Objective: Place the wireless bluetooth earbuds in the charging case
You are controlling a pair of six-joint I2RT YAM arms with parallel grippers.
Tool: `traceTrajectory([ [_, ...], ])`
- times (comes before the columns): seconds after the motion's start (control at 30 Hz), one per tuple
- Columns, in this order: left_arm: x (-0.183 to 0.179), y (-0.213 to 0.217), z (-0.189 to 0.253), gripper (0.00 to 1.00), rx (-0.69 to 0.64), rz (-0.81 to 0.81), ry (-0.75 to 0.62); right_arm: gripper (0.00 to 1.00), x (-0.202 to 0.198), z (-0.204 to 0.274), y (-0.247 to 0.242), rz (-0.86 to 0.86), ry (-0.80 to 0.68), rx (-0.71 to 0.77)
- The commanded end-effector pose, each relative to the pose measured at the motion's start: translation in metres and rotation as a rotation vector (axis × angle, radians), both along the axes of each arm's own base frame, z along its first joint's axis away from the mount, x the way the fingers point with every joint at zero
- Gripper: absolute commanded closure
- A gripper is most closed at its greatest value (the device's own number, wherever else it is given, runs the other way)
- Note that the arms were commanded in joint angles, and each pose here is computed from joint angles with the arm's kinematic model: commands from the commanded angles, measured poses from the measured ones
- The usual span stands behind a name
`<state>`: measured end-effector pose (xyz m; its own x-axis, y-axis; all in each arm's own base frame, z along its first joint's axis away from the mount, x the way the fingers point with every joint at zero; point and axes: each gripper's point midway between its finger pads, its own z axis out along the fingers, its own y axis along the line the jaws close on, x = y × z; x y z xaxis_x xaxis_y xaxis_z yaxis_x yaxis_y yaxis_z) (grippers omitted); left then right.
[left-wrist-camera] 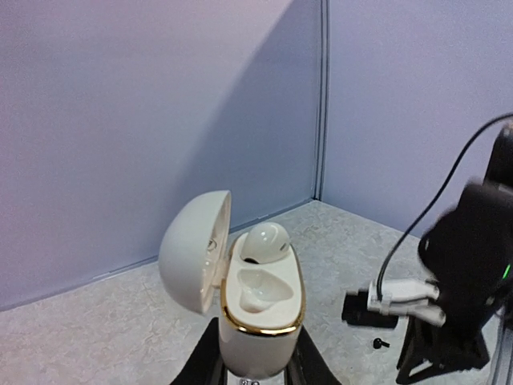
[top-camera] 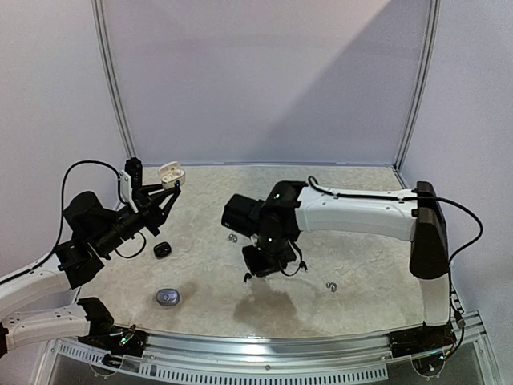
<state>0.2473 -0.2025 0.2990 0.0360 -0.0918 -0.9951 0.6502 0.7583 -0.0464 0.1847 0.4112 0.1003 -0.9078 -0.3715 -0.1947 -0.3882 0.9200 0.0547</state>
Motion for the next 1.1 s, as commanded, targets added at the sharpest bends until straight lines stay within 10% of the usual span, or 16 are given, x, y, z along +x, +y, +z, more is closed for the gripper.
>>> traceTrajectory([
  [0.0, -0.009, -0.007, 0.018, 1.00, 0.014, -0.040, -0.117, 0.97, 0.041, 0.142, 0.040, 0.038, -0.393, 0.331],
  [0.4, -0.019, -0.013, 0.040, 1.00, -0.060, -0.090, -0.191, 1.00, 0.021, 0.358, 0.116, 0.282, -0.942, 1.023],
  [1.07, -0.023, -0.016, 0.044, 1.00, -0.111, -0.130, -0.188, 1.00, 0.015, 0.330, 0.169, 0.479, -1.006, 1.020],
])
